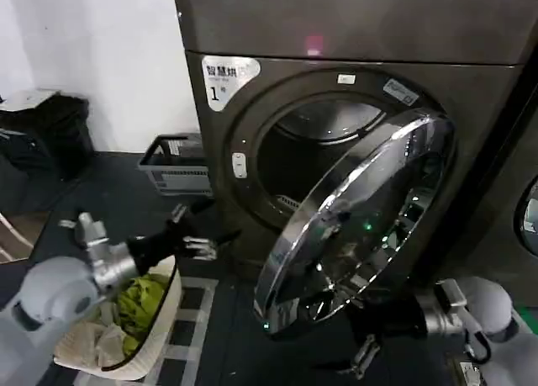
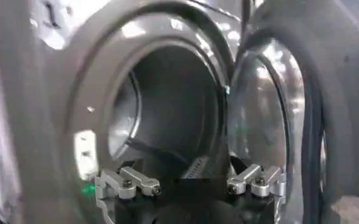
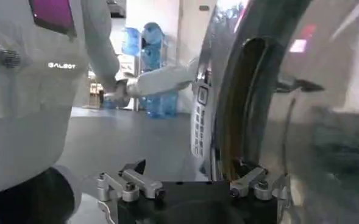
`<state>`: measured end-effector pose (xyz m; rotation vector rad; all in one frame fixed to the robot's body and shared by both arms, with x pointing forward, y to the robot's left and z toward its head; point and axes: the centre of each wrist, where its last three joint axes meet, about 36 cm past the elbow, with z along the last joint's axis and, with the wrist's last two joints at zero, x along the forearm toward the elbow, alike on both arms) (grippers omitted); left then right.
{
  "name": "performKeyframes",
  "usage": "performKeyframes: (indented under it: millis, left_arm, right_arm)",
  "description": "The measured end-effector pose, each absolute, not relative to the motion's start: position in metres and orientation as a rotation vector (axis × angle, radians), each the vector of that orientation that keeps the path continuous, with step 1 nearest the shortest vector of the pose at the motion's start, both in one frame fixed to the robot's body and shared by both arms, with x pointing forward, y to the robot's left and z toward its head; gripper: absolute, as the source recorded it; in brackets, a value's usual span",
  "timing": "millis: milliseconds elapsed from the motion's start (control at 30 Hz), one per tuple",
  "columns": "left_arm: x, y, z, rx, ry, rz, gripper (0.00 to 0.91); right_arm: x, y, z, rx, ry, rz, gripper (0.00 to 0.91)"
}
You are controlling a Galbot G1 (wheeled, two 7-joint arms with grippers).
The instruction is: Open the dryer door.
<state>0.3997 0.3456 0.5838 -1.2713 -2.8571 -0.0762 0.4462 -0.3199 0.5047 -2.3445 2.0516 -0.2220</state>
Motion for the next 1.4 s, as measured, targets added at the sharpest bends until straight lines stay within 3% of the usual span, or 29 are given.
performKeyframes:
  millis: [633,1400]
  left_arm:
    - [0.436,0.284,0.546,-1.603,-2.64,-0.214,0.907]
    - [0.448,0.195,0.515,-1.981,-2.377,-0.198,0.907]
  right_arm:
    - [0.419,-0.439,0.49,-2.017,2.431,-0.245,0.907]
    - [0.296,-0.599,0.542,-1.022,2.817,-0.384,0.907]
